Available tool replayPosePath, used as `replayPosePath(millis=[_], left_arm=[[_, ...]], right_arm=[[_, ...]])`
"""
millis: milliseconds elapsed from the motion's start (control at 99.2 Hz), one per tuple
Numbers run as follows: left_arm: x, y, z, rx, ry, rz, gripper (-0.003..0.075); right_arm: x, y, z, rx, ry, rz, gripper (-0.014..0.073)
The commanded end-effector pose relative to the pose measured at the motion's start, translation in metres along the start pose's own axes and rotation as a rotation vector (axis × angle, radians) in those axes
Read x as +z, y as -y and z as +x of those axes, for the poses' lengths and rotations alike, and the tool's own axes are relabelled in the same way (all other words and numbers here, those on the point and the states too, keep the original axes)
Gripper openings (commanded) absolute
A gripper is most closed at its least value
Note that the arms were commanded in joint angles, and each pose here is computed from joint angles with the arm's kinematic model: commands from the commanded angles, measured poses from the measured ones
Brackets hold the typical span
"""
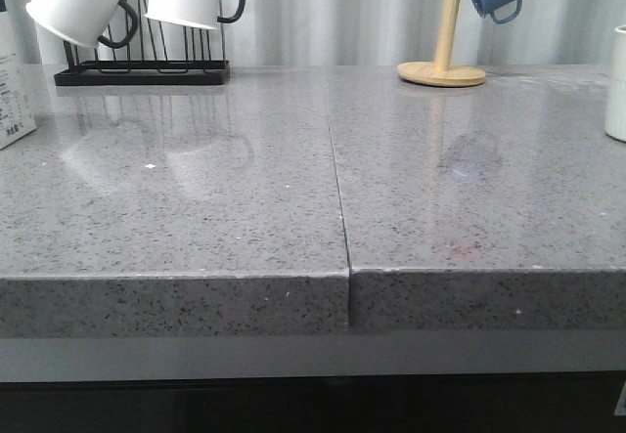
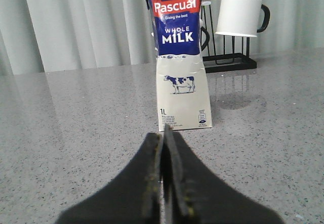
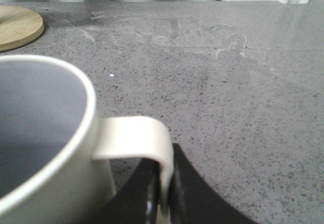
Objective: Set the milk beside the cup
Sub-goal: 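Close the right gripper on the HOME mug handle, then carry the mug toward the table center and set it down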
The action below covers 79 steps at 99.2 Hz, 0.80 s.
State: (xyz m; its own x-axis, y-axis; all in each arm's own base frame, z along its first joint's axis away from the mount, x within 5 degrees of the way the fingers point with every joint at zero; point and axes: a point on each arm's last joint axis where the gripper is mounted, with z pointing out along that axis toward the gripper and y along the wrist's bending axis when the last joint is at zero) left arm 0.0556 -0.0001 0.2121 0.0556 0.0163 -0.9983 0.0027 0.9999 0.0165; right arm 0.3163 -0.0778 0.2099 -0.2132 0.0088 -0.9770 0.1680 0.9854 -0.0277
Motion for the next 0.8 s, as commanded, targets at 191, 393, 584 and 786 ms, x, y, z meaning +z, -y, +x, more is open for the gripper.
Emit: replayPosePath(millis=[191,393,584,786], left_arm=[[-0.001,0.001,0.008,-0.015,0.058,0.003,-0.0021],[-0.001,0.001,0.008,-0.015,0.058,0.003,-0.0021],[-0.001,0.001,0.008,-0.015,0.058,0.003,-0.0020],[-0.001,0.001,0.008,-0.015,0.058,0.003,-0.0021]], right_arm=[[-0.011,-0.006,-0.038,-0.012,0.168,-0.015,-0.0109],[-0.020,-0.037,-0.052,0.040,0.211,-0.069,-0.0109],[-0.025,-0.078,-0.052,0.051,0.213,-0.131,-0.0109],[-0.035,-0.114,-0.052,0.038,0.219,-0.181,-0.0109]])
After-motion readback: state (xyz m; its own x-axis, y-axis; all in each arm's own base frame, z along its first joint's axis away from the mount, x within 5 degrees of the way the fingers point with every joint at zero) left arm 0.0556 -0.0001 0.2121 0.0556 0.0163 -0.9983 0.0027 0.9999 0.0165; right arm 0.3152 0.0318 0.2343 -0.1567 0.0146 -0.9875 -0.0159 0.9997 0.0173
